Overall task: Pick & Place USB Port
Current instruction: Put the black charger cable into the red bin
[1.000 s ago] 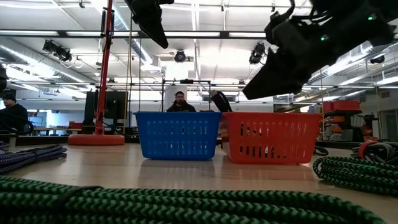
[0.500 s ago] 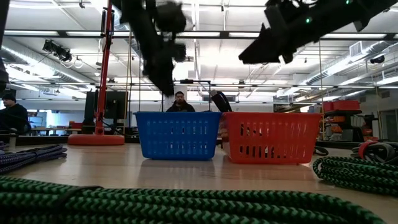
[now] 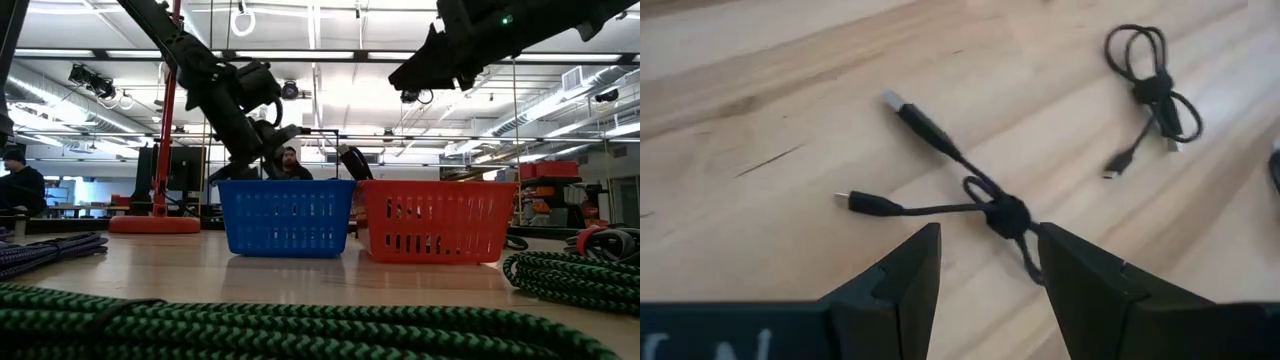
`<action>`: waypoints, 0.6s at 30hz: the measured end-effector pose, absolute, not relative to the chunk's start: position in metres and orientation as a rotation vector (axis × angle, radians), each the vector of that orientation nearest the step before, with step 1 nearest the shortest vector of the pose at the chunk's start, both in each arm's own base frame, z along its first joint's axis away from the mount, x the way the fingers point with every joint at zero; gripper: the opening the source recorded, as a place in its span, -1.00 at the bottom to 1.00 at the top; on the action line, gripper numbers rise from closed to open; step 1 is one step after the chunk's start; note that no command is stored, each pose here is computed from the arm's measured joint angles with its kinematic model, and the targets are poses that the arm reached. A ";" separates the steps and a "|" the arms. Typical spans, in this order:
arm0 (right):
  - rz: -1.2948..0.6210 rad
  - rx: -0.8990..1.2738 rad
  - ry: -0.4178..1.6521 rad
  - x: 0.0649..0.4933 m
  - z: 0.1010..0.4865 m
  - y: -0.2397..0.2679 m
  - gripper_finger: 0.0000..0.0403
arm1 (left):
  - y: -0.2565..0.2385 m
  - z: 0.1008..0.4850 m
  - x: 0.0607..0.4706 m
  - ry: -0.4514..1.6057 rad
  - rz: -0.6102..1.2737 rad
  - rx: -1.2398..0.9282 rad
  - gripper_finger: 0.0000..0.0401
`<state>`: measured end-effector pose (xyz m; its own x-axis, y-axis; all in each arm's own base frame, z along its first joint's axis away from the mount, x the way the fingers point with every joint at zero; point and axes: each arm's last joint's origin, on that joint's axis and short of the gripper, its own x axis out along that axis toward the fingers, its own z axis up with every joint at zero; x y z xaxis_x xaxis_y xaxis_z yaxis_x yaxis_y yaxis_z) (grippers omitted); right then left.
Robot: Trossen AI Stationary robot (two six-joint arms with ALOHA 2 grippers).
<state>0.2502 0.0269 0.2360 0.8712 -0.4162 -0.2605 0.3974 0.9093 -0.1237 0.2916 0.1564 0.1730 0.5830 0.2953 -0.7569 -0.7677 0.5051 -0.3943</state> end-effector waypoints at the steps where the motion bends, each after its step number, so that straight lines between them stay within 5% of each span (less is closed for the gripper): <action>1: -0.424 -0.071 0.288 0.250 0.236 0.027 -0.26 | 0.156 0.173 0.292 0.675 0.708 -0.810 -0.13; 18: -0.349 -0.081 0.295 0.251 0.236 0.029 -0.26 | 0.142 0.134 0.319 0.686 0.779 -0.901 -0.13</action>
<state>0.2510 0.0290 0.2359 0.8975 -0.3485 -0.2703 0.3250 0.9369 -0.1289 0.3187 0.1416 0.1341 0.5412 0.2920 -0.7886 -0.8191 0.3955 -0.4156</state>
